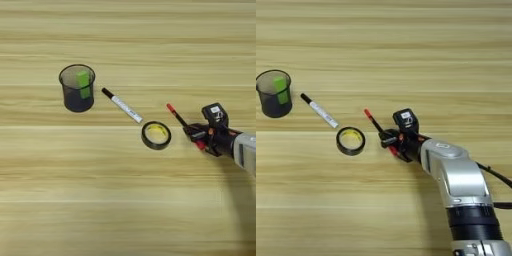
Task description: Move the objects on the table
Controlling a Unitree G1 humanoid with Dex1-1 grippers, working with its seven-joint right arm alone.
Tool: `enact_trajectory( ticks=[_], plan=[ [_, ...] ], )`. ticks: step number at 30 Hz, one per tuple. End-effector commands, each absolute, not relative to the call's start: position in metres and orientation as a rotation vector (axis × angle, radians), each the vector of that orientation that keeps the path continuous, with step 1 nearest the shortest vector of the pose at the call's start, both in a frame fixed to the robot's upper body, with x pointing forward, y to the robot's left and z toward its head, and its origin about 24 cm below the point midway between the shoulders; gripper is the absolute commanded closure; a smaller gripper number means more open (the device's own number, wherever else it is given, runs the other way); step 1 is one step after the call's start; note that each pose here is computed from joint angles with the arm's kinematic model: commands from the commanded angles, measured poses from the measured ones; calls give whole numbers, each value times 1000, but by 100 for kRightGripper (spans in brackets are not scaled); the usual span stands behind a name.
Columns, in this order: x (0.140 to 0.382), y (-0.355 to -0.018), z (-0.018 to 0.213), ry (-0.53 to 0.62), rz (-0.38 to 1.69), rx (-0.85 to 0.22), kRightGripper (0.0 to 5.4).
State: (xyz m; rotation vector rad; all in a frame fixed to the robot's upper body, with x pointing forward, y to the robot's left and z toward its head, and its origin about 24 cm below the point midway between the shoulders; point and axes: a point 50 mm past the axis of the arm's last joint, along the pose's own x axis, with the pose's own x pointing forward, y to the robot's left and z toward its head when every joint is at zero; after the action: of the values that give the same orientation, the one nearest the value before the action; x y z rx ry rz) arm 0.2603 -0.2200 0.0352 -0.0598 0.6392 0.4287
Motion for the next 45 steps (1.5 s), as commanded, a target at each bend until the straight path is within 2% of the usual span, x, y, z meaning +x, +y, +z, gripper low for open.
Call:
enact_trajectory(
  ticks=[1,6,11,24,42,45],
  plan=[
    [250,-223,19,746,398,-64,429],
    [251,-221,20,734,400,-63,380],
    [256,-217,27,674,410,-77,334],
    [272,-204,72,428,439,-155,202],
    [276,-202,87,357,448,-199,12],
    [279,-201,93,335,449,-206,3]
  ],
)
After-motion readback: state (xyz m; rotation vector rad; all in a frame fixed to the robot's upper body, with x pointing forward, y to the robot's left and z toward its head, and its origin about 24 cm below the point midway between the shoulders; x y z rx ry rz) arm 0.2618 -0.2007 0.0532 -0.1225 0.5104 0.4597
